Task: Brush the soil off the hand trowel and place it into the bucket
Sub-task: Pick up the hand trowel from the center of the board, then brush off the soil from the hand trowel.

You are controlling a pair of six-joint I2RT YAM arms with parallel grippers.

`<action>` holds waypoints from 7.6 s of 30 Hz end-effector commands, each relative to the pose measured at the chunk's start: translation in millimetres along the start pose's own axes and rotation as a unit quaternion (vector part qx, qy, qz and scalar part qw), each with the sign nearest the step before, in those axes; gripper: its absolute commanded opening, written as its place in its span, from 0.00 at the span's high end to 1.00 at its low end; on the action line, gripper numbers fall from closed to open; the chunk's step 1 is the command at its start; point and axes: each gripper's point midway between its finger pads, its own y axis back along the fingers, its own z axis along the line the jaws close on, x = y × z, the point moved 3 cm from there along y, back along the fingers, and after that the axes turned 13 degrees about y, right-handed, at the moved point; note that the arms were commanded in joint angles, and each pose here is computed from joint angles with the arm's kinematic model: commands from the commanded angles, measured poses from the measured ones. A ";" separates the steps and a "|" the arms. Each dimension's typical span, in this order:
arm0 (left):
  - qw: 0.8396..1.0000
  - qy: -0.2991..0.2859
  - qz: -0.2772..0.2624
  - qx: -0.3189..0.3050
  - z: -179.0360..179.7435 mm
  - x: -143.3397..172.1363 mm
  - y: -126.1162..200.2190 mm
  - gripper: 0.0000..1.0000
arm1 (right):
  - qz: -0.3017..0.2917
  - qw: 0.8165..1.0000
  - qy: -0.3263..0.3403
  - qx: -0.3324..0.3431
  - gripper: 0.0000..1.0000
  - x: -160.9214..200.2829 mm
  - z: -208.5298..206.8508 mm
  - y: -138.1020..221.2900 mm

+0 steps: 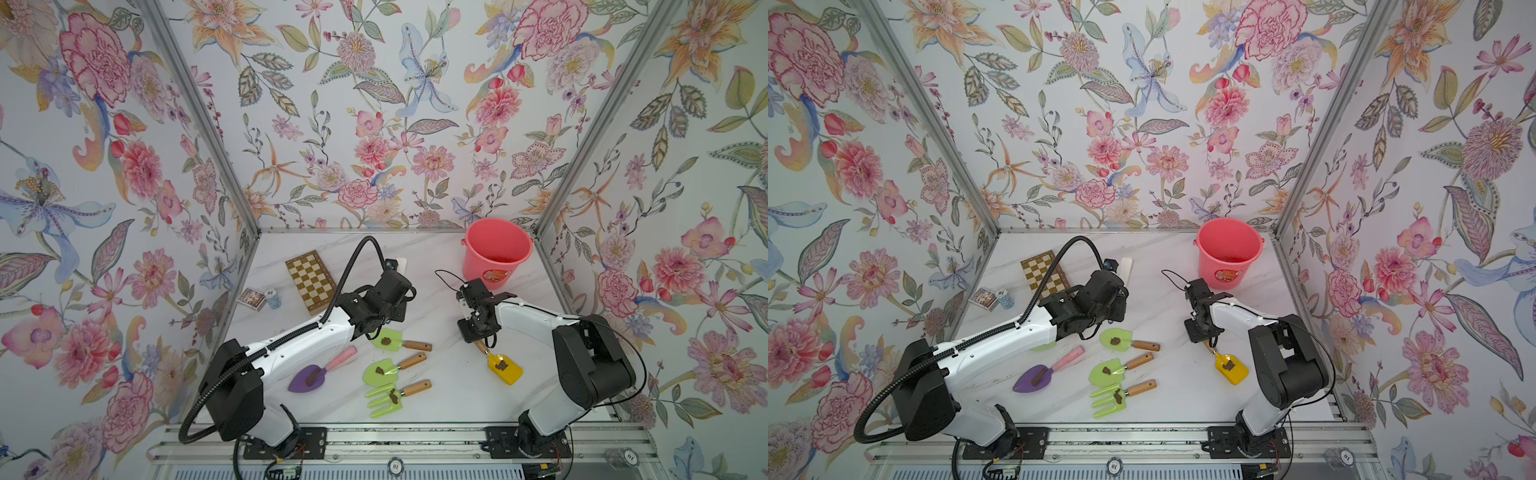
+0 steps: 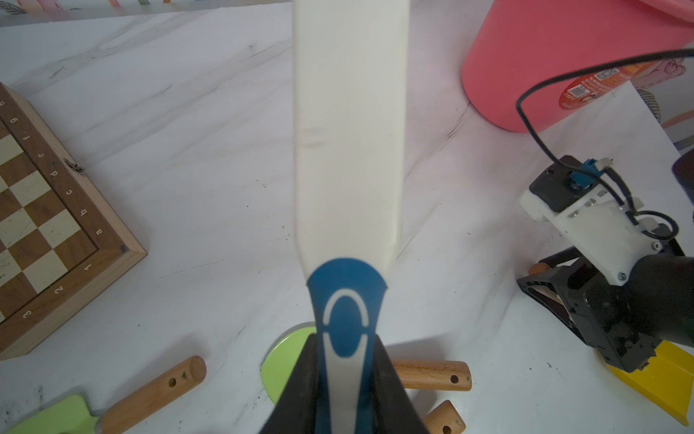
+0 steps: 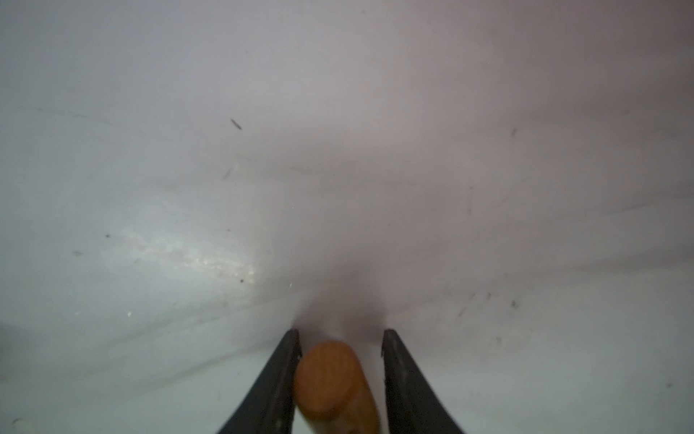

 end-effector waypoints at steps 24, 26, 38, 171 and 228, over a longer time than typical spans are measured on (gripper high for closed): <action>0.999 0.012 -0.016 -0.025 1.8 10.0 -1.2 0.92 | 0.029 0.999 0.046 -0.004 0.66 10.3 7.8 -5.0; 0.999 0.011 -0.017 -0.026 1.1 9.4 -1.6 0.92 | 0.033 0.998 0.044 -0.005 0.66 14.4 7.5 -6.2; 1.000 0.007 -0.012 -0.020 -5.9 8.5 -5.4 0.92 | 0.033 0.999 0.031 -0.007 0.78 15.0 5.3 -6.8; 0.879 -0.470 0.042 -0.071 -71.0 82.7 -97.9 1.00 | -0.200 0.974 -0.100 0.036 0.97 -222.1 -22.9 186.8; 0.869 -0.476 -0.063 -0.118 -77.6 -16.7 -76.2 1.00 | -0.224 0.971 -0.083 0.028 0.97 -233.4 -1.3 202.1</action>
